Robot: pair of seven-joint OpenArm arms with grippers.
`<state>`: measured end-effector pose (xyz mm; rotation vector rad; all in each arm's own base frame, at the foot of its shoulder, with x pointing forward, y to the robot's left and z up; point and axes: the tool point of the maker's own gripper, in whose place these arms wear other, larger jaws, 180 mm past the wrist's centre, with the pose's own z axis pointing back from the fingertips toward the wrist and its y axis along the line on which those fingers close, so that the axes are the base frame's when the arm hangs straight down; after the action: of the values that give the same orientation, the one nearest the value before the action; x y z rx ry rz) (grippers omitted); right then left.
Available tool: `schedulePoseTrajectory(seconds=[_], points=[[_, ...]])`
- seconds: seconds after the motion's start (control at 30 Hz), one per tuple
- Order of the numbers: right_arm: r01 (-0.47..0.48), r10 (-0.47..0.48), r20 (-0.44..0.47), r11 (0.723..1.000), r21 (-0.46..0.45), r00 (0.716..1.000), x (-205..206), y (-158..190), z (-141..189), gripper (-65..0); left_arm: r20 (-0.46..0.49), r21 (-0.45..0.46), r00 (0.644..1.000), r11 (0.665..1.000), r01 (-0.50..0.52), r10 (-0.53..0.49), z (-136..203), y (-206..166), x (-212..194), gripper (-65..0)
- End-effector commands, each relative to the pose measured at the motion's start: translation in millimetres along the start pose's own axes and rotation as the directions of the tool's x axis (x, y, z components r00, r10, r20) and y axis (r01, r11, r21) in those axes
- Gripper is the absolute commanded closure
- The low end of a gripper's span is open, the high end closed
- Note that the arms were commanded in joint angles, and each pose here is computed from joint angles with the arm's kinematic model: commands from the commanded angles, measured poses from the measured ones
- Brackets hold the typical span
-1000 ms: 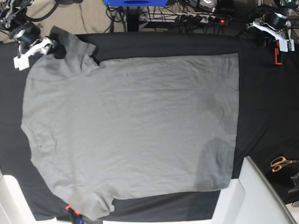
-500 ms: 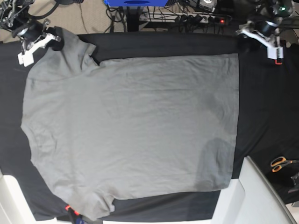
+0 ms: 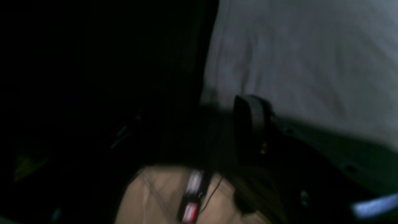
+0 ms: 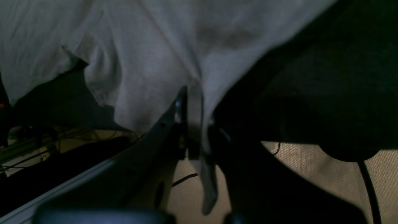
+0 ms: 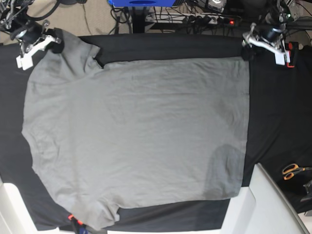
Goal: Fold the T-shirt properly
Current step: 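Close both grippers on the shoulder edge of the shirt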
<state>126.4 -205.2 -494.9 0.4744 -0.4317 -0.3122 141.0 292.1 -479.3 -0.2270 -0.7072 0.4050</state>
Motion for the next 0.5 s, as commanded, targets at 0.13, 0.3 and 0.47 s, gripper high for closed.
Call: schedulePoseTrajectory(seconds=[0.13,0.3,0.47], points=[[-0.015,0.015,0.028,1.000,0.004,1.000,8.6,-0.4,4.2,-0.5,-0.028,-0.009,1.000,1.000,-0.015,0.015,-8.3,0.1,-5.2,-35.9],[-0.015,0.015,0.028,1.000,0.004,1.000,8.6,-0.4,4.2,-0.5,-0.023,-0.028,0.999,0.999,-0.039,0.039,-13.2,-11.7,-10.4,-35.9],[-0.015,0.015,0.028,1.000,0.004,1.000,8.6,-0.4,4.2,-0.5,-0.018,-0.048,0.998,0.997,-0.066,0.066,-19.9,-23.7,-13.4,-35.9]])
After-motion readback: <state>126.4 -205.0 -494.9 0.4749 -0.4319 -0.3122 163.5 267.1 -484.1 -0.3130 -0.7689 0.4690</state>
